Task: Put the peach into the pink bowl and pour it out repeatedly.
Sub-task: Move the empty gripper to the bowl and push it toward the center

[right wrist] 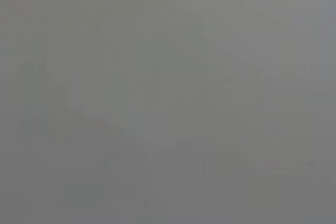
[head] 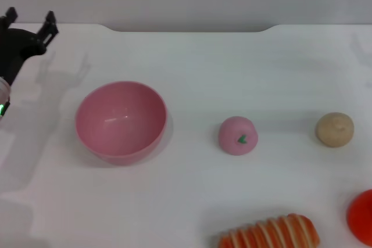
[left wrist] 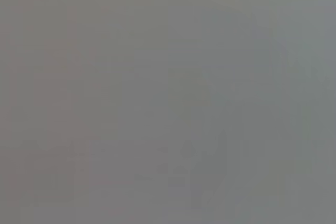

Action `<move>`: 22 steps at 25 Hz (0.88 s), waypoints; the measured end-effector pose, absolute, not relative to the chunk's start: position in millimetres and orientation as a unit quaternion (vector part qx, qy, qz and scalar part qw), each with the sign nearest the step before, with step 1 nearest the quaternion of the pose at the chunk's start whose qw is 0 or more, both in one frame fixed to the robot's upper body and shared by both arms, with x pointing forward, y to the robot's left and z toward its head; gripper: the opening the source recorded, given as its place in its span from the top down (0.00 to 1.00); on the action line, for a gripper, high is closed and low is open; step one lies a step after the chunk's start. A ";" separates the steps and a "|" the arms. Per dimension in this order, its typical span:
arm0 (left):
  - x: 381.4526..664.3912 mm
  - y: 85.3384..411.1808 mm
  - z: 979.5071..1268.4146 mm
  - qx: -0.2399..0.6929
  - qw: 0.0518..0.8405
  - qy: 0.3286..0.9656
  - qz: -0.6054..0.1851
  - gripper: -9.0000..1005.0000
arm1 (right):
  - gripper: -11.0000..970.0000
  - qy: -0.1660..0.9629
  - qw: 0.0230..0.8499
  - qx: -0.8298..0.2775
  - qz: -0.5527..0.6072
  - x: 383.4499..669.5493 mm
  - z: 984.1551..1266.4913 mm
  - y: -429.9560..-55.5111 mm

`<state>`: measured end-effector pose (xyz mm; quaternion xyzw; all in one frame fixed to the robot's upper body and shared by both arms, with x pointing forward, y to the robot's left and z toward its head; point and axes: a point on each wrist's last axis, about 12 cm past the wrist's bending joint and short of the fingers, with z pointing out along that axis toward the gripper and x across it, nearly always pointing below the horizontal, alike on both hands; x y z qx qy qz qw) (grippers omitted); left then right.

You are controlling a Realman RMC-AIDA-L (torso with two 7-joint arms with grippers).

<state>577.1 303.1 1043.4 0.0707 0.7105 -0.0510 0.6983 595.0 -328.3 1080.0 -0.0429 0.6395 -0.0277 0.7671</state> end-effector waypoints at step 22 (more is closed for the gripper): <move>583.9 320.7 1049.7 -0.031 0.711 0.701 -0.042 0.18 | 0.18 0.633 0.773 0.039 -0.023 582.7 1070.9 -334.1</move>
